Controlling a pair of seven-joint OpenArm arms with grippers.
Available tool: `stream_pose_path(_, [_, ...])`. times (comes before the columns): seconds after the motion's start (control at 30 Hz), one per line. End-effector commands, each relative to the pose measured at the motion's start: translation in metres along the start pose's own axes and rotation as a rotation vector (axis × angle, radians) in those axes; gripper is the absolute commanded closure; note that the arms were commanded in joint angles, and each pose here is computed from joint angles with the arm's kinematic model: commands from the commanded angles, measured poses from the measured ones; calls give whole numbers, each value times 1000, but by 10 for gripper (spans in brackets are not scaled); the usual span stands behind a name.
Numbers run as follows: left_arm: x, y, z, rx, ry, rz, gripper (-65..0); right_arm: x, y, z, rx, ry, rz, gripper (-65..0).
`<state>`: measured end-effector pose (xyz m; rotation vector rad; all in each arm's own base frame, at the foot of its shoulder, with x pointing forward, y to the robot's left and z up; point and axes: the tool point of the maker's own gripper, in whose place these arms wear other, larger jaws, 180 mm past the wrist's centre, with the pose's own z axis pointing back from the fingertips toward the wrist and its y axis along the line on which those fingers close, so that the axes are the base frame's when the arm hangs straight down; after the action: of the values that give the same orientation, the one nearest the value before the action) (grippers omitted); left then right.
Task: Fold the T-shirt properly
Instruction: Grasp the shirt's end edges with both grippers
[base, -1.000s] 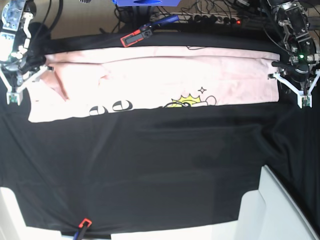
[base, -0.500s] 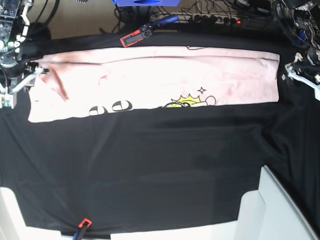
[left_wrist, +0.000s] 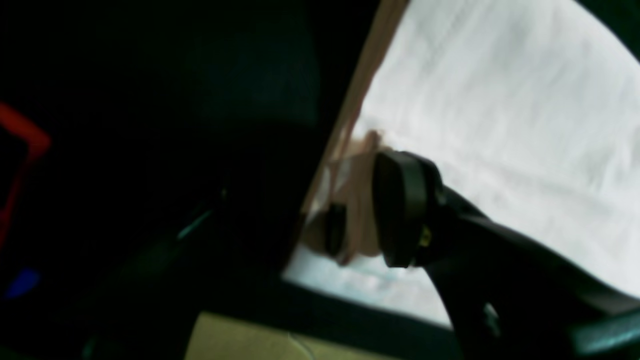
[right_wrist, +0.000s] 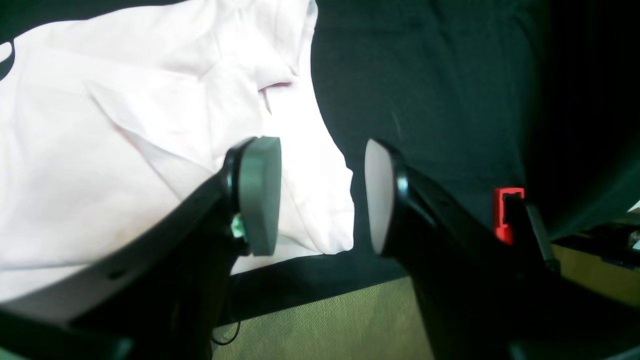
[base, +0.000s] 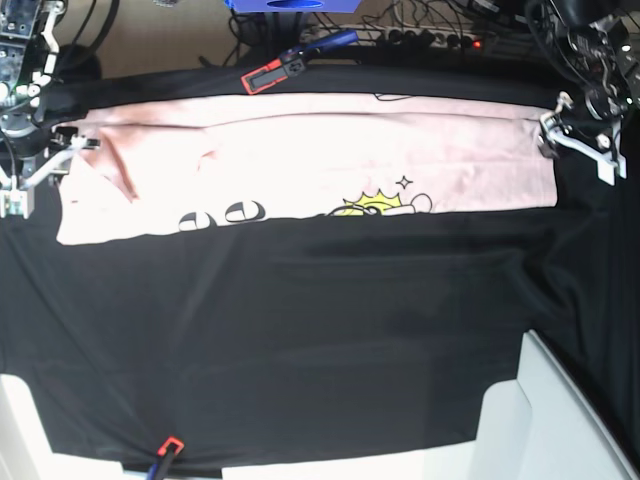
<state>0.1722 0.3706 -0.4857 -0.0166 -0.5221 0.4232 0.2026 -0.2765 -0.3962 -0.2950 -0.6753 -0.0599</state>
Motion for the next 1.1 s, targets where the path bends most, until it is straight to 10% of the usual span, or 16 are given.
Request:
stream_pose_path(0.0, [0,3,0,11,1,-9,-358,10,-4,2,-10,-38,3,-264])
stream_pose_path(0.43, [-6,-40,-4,-62,3,-108,-351,9,21,1,50,-33,35,-264])
stream_pose_path(0.7, [-6,-38,-4,-58,3,-102,-5,10,43,2,104,-36,62,-264])
stream_pose_path(1.07, [25,-64,27,-79,-126,-200,0,10,40,2,98,-37,59,-264])
